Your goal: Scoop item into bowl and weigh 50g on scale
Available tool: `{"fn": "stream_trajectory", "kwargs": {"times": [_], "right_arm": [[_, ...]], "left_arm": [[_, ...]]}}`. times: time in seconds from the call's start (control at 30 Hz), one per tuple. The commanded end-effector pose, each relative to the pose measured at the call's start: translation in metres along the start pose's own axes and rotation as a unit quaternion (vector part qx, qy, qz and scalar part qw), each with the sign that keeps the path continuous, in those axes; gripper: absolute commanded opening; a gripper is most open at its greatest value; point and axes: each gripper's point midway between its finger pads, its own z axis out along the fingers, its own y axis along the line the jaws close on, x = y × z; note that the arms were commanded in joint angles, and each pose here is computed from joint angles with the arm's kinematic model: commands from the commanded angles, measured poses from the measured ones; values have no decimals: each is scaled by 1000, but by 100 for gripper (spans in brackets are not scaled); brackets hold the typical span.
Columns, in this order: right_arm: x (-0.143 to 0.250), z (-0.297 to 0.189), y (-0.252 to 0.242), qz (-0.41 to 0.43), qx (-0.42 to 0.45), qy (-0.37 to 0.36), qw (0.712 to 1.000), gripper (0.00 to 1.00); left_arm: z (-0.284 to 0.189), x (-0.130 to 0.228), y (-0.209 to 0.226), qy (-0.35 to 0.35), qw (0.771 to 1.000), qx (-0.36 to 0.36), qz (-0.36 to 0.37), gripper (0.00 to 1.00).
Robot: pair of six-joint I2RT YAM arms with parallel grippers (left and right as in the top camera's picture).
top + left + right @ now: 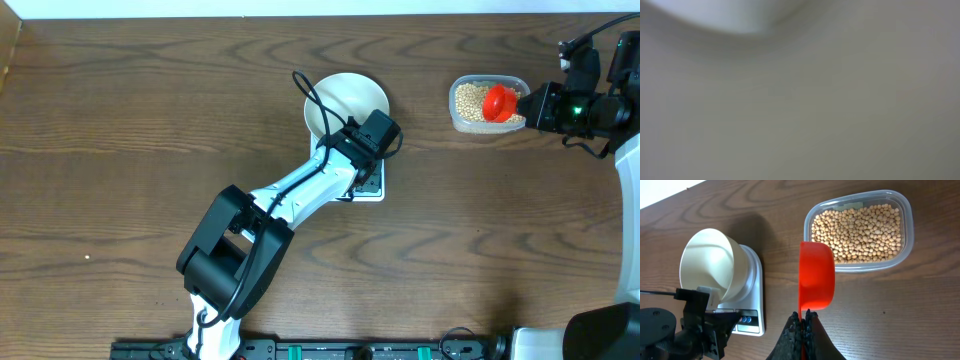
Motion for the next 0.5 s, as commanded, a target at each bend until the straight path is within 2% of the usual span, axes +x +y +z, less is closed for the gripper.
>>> {"fn": "stream_trajectory", "kwargs": {"times": [0.0, 0.47], "right_arm": [[-5, -5, 1, -12, 1, -9, 1000, 1], [-2, -5, 1, -14, 1, -2, 1000, 1]], "left_arm": [[-2, -3, 7, -9, 1000, -12, -7, 7], [11, 7, 11, 13, 1000, -12, -16, 7]]}}
